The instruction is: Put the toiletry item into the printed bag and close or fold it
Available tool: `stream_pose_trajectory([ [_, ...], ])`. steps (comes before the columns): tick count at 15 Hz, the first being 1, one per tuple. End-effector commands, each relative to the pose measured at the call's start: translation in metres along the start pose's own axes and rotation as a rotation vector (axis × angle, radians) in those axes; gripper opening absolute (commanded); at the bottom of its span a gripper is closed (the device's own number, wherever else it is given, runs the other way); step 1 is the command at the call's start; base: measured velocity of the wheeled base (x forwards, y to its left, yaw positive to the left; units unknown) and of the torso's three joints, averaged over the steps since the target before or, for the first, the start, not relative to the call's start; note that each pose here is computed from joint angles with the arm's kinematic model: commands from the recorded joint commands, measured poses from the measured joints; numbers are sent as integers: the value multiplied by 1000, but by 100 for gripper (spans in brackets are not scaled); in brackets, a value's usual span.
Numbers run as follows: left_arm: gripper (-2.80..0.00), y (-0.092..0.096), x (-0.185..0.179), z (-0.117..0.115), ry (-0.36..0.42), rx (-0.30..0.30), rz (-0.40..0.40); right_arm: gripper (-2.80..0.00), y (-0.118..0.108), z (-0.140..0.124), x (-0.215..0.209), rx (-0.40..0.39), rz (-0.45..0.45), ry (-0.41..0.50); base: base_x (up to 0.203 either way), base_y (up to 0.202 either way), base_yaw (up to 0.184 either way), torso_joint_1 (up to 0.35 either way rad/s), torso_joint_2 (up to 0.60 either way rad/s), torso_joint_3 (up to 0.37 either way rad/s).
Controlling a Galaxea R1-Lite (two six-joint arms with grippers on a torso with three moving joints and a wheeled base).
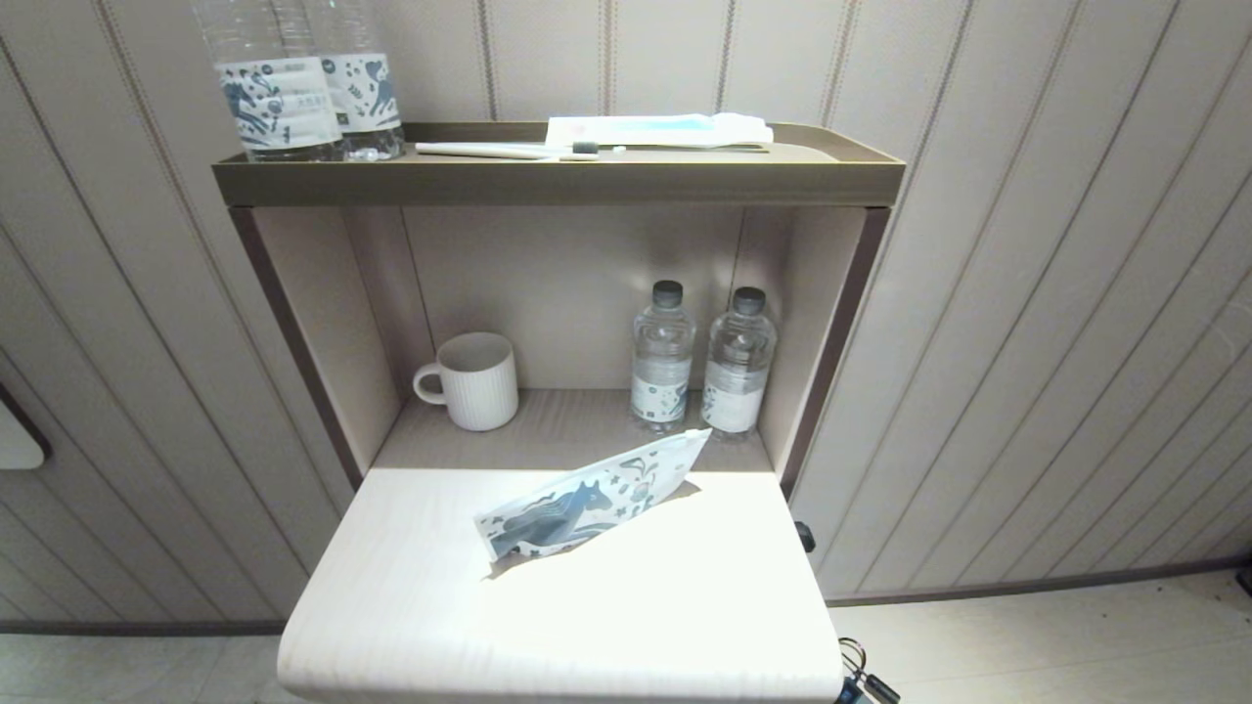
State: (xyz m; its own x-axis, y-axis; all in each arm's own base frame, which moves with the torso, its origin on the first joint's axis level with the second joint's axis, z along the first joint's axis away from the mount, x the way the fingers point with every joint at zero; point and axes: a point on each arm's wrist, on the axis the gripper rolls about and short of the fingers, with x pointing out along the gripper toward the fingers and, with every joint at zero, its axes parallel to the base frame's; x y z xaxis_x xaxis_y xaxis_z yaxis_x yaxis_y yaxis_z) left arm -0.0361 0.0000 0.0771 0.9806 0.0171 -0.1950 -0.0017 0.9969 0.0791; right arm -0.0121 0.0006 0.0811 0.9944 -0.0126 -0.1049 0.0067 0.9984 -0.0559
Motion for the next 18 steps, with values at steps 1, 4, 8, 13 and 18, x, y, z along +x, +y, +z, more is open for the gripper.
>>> stream_pose_trajectory([
  [1,-280,0,6,1,-78,1,1,-280,0,-2,-11,16,-2,-149,0,0,0,0,0,0],
  [4,-280,-1,14,0,-188,-6,-4,-280,-1,-1,-11,74,-11,-164,0,0,0,0,0,0],
  [8,-280,-1,14,-1,-175,-4,-13,-280,-1,-1,-11,92,-22,-166,0,0,0,0,0,0],
  [13,-280,-1,14,-1,-175,-17,-13,-280,-1,-1,-11,103,-28,-166,0,0,0,0,0,0],
  [18,-280,0,14,-1,-175,-67,-3,-280,-1,-1,-11,103,-27,-165,0,0,0,0,0,0],
])
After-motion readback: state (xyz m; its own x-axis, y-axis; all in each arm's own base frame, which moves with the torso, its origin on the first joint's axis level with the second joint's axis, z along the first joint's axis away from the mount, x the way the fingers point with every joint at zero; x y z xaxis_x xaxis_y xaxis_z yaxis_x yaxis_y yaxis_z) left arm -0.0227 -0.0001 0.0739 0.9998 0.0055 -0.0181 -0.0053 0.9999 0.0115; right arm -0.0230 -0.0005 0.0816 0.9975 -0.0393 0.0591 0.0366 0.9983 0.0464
